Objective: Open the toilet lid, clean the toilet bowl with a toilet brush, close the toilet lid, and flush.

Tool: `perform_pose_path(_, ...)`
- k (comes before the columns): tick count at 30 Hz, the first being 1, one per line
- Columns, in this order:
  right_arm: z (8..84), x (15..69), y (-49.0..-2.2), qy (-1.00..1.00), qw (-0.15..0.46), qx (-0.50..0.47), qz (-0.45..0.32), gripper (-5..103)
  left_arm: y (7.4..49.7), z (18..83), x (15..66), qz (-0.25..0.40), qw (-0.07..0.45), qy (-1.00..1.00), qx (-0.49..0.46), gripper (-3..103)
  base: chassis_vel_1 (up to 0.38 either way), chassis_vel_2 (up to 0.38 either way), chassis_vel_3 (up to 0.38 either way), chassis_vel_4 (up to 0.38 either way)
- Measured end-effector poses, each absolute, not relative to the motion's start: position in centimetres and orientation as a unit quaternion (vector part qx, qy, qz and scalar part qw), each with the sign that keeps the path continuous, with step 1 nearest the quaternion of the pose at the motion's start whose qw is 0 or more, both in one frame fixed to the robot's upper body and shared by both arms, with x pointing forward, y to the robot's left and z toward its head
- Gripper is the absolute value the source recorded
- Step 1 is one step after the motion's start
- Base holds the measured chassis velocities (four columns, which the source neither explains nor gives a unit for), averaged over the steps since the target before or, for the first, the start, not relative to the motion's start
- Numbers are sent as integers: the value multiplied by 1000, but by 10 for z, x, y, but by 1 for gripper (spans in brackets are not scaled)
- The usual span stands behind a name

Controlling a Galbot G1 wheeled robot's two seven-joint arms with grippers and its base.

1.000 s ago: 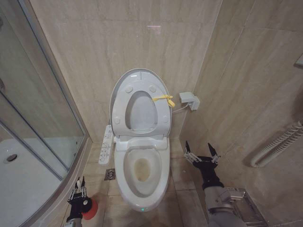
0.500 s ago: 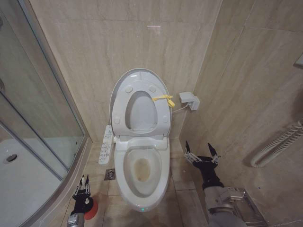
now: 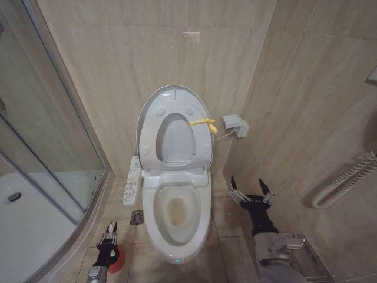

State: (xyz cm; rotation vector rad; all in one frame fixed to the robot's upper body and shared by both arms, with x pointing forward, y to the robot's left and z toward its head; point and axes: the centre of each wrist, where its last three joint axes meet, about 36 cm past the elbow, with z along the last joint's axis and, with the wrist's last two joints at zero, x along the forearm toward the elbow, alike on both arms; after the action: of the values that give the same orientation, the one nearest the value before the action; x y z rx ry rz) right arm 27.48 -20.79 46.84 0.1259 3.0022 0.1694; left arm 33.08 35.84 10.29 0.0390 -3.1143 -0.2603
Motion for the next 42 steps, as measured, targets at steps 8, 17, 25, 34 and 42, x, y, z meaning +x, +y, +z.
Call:
perform_pose_path(8,468,275,-208,995,66,42,56,100,351,100,324,-81,13,-997,4,22,0,0,0,0)
perform_pose_path(17,468,275,-208,995,66,42,56,100,347,103,307,-85,10,-996,-10,23,0,0,0,0)
perform_pose_path(25,468,275,-208,995,66,42,56,100,339,114,288,-84,-4,-996,-15,77,0,0,0,0)
perform_pose_path(34,468,275,-208,995,66,42,56,100,337,118,285,-83,-10,-996,-12,99,0,0,0,0)
perform_pose_path(42,468,275,-208,995,66,42,56,100,329,128,286,-83,-29,-996,-5,100,0,0,0,0)
